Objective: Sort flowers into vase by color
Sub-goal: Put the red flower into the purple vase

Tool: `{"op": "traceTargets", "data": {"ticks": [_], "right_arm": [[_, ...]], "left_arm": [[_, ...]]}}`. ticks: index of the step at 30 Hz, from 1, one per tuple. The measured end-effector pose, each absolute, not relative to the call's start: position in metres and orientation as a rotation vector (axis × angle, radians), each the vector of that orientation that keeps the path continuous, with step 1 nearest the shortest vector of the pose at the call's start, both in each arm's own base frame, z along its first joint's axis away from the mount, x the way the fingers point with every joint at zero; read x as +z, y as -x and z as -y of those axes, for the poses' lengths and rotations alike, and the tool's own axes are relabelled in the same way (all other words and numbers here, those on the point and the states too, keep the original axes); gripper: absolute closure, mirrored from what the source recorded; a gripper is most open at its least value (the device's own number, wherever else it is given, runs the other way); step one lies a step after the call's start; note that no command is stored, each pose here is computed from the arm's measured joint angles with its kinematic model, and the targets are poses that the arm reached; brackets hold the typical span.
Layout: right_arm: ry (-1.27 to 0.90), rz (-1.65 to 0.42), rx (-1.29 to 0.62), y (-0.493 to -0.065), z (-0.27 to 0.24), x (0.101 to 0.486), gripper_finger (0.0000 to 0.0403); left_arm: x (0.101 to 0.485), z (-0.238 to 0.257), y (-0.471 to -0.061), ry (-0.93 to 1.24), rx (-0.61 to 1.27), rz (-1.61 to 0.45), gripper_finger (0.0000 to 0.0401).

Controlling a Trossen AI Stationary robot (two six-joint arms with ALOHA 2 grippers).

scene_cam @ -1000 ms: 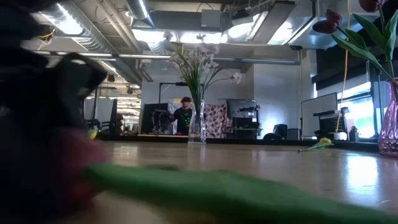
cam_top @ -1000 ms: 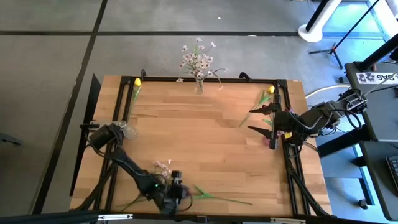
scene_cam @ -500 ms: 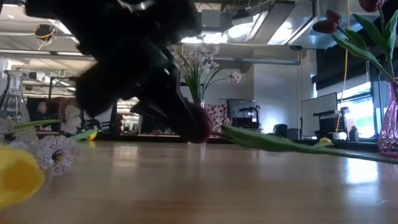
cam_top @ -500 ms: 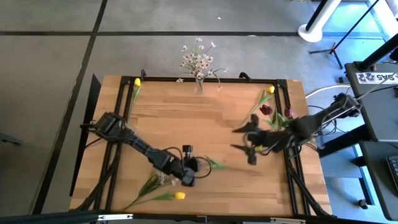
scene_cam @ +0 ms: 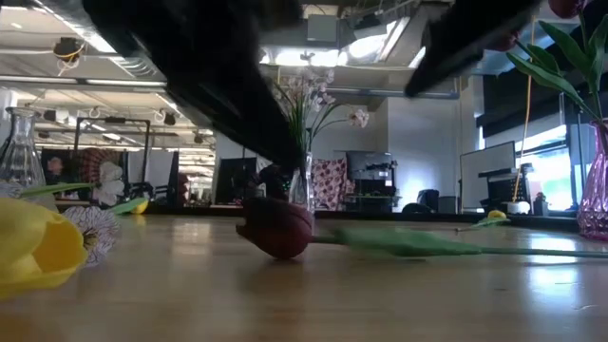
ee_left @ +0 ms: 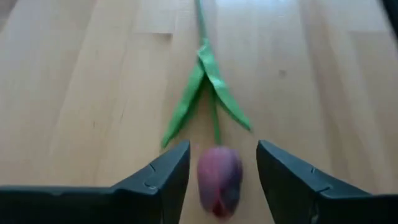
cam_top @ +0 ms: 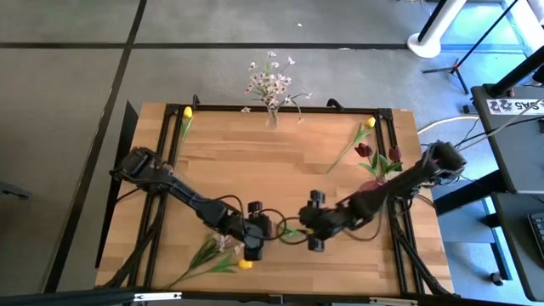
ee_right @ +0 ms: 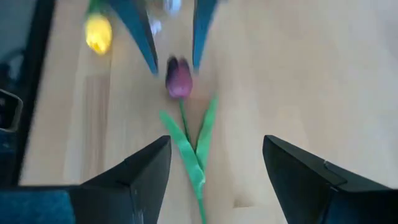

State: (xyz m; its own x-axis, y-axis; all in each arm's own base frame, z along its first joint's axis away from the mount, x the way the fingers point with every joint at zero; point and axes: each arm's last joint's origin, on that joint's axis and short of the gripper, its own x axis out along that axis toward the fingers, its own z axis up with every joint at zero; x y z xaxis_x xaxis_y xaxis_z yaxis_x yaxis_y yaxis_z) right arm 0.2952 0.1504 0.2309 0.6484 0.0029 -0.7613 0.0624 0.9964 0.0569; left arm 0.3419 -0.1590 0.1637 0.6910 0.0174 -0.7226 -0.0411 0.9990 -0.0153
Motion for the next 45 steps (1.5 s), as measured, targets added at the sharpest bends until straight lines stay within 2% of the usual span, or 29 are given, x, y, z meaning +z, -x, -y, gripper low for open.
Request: {"op": "traceTargets", "data": {"ticks": [8,12,19,25,28,31,35,38,42,45], "right_arm": [[-0.054,-0.927,-0.038,-0.324,-0.166,0.168,0.0150],[-0.053,-0.977,-0.017,-0.329,-0.170,0.144,0.0167],[-0.043,-1.012,-0.011,-0.335,-0.172,0.122,0.0260],[-0.054,-1.011,-0.028,-0.336,-0.165,0.128,0.0381],[-0.087,-0.983,0.017,-0.336,-0.166,0.153,0.0383],[-0.097,-0.891,0.039,-0.327,-0.162,0.211,0.0377],[-0.073,-0.729,0.036,-0.297,-0.142,0.275,0.0395],[-0.074,-0.558,0.008,-0.269,-0.114,0.317,0.0389],[-0.058,-0.370,0.003,-0.224,-0.081,0.342,0.0393],[-0.013,-0.194,0.085,-0.182,-0.068,0.357,0.0397]], "left_arm": [[0.188,0.173,-0.317,0.040,0.016,-0.830,0.0229],[0.202,0.179,-0.308,0.054,0.089,-0.735,0.0237],[0.172,0.180,-0.297,0.247,0.041,-0.547,0.0262],[0.160,0.169,-0.282,0.352,-0.024,-0.256,0.0277],[0.168,0.165,-0.275,0.319,-0.059,-0.125,0.0279],[0.197,0.160,-0.266,0.259,-0.088,-0.005,0.0279],[0.239,0.150,-0.249,0.166,-0.107,0.121,0.0279],[0.258,0.144,-0.239,0.123,-0.151,0.185,0.0279],[0.260,0.139,-0.240,0.099,-0.150,0.190,0.0280],[0.260,0.133,-0.244,0.092,-0.148,0.193,0.0280]]}}
